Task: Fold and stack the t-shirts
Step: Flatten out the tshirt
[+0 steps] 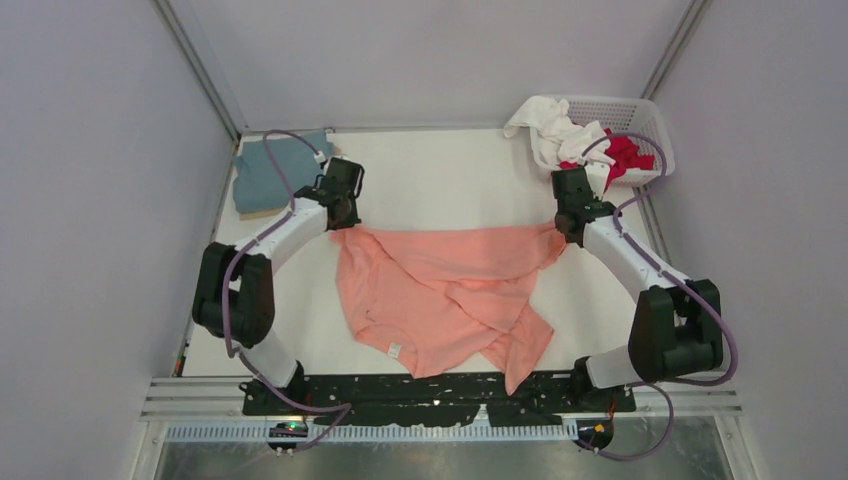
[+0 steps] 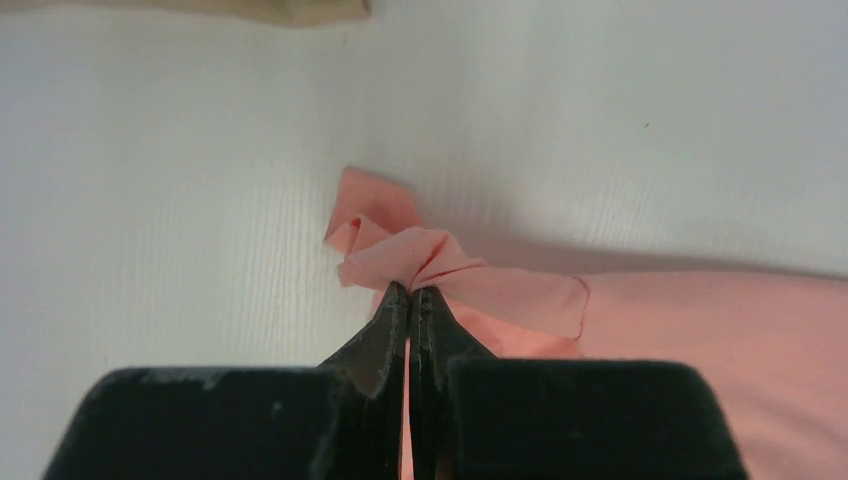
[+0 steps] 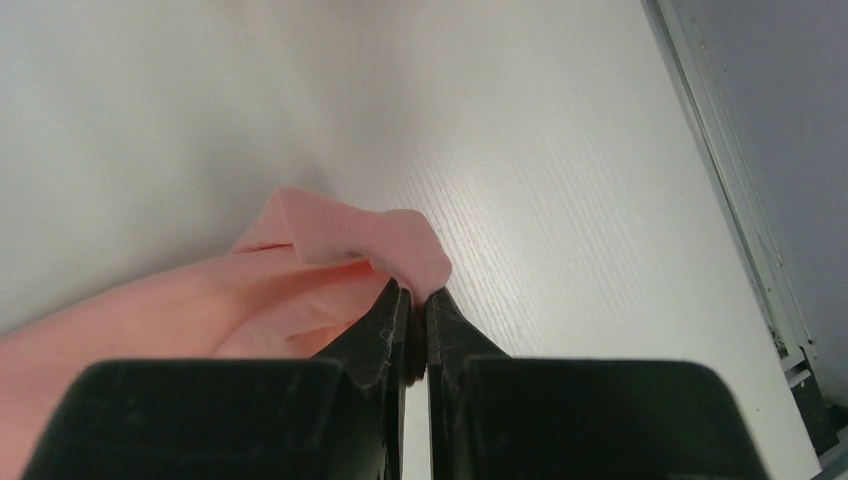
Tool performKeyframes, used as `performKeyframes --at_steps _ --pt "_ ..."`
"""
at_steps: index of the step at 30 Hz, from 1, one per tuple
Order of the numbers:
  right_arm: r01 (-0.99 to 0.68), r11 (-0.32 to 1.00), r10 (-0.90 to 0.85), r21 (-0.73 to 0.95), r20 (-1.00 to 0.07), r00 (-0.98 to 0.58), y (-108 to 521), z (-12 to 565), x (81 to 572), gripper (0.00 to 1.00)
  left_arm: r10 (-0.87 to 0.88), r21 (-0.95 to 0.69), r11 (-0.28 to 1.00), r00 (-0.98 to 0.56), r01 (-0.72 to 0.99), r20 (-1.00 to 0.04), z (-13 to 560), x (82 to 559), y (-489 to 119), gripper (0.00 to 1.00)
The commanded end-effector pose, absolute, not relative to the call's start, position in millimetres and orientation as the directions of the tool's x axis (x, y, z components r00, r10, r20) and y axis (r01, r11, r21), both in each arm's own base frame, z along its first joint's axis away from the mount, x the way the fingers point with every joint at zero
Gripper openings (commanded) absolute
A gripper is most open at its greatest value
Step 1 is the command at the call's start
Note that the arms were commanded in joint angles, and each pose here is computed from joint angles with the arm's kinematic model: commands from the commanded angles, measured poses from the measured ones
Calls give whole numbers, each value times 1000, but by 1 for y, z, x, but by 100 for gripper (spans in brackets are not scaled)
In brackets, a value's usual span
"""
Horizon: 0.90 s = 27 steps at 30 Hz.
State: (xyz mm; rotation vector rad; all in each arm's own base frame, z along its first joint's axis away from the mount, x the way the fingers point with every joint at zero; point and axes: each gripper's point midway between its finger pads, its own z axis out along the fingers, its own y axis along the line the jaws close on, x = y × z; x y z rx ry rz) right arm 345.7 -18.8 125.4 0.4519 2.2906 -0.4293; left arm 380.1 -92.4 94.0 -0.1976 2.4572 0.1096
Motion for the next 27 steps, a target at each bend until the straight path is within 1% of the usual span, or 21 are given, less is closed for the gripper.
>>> performKeyframes --at_steps 1,4,6,7,8,9,10,11,12,13,14,15,16,18,20,22,23,24,25,26,27 --pt "494 868 243 -52 -823 -513 -18 149 389 7 -152 -52 986 -727 -158 -669 116 418 -112 0" --pt "488 870 231 -63 -824 -518 -19 139 402 11 -156 -55 986 -736 -160 -659 113 431 -114 0" --pt "487 870 228 -71 -819 -526 -19 136 406 12 -148 -56 987 -743 -148 -652 112 436 -117 3" --pt "484 872 227 -70 -819 -527 -18 137 408 14 -141 -58 989 -746 -137 -650 111 439 -120 7" --pt "482 873 226 -72 -818 -530 -18 136 409 16 -135 -67 990 -746 -121 -652 113 442 -123 20" --pt "478 876 225 -70 -815 -533 -17 137 410 27 -130 -72 991 -745 -109 -655 115 444 -125 36" --pt "473 878 222 -70 -816 -533 -16 140 410 36 -125 -74 992 -744 -101 -656 117 446 -127 49" --pt "465 883 222 -69 -811 -542 -15 140 408 58 -124 -74 992 -742 -100 -659 121 446 -127 64" --pt "458 886 219 -66 -813 -540 -14 145 407 65 -123 -71 992 -742 -102 -659 125 445 -126 77" --pt "450 891 216 -66 -808 -547 -13 149 401 73 -124 -69 992 -736 -105 -666 132 444 -124 85" --pt "449 891 215 -67 -808 -548 -13 152 397 77 -130 -70 991 -728 -112 -673 139 442 -122 91" --pt "449 890 205 -83 -806 -555 -12 159 387 84 -137 -74 990 -720 -119 -680 145 438 -120 98" --pt "445 890 192 -101 -803 -564 -10 162 380 91 -145 -80 989 -710 -124 -689 151 433 -118 99" --pt "438 879 119 -189 -803 -584 -3 175 358 98 -175 -104 984 -682 -145 -710 161 418 -111 100" --pt "378 888 24 -263 -793 -609 17 182 336 95 -210 -132 977 -648 -168 -732 167 399 -103 100" --pt "214 936 -72 -278 -749 -658 52 170 311 95 -241 -151 969 -615 -195 -750 167 378 -93 100" --pt "39 972 -144 -232 -721 -678 88 163 297 95 -259 -152 963 -613 -222 -746 158 364 -85 100" --pt "-51 974 -191 -219 -683 -705 101 145 282 96 -277 -156 957 -605 -246 -747 155 353 -79 100" --pt "-184 975 -221 -126 -665 -714 132 136 263 97 -295 -161 950 -600 -268 -744 150 343 -74 100" --pt "-275 961 -237 -35 -617 -750 151 116 243 98 -311 -170 945 -598 -281 -739 146 335 -71 100" --pt "-315 949 -239 23 -600 -764 164 110 229 99 -334 -185 937 -598 -298 -729 140 327 -68 100"
